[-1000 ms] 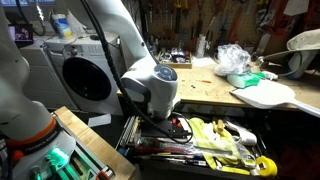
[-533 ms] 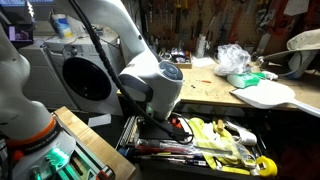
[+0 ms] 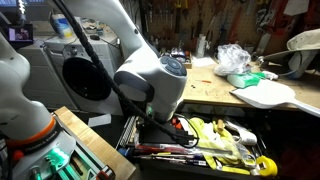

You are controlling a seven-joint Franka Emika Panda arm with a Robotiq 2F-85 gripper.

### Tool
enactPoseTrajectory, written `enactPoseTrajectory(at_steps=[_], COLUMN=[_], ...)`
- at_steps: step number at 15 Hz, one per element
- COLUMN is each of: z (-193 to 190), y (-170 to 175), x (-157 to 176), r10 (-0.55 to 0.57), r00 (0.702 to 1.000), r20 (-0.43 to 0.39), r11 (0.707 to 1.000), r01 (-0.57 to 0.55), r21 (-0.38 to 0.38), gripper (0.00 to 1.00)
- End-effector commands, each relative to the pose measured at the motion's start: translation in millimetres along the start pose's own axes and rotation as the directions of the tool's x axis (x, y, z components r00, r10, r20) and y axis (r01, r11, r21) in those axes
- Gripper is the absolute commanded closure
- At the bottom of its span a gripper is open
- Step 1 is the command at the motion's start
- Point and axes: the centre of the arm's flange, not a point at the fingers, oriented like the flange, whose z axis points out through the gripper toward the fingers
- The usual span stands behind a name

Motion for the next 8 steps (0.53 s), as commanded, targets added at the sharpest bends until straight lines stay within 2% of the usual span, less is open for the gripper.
enactPoseTrajectory(at_steps=[1, 8], z=[-21, -41], y=[-18, -33], x=[-11, -14], r10=[-0.018, -0.138], r00=[1.000, 0.990], r20=[0.025, 0.031], r11=[0.999, 0.981], r01=[0.017, 0.132], r21=[0.031, 0.145], gripper=[0.88, 0.88])
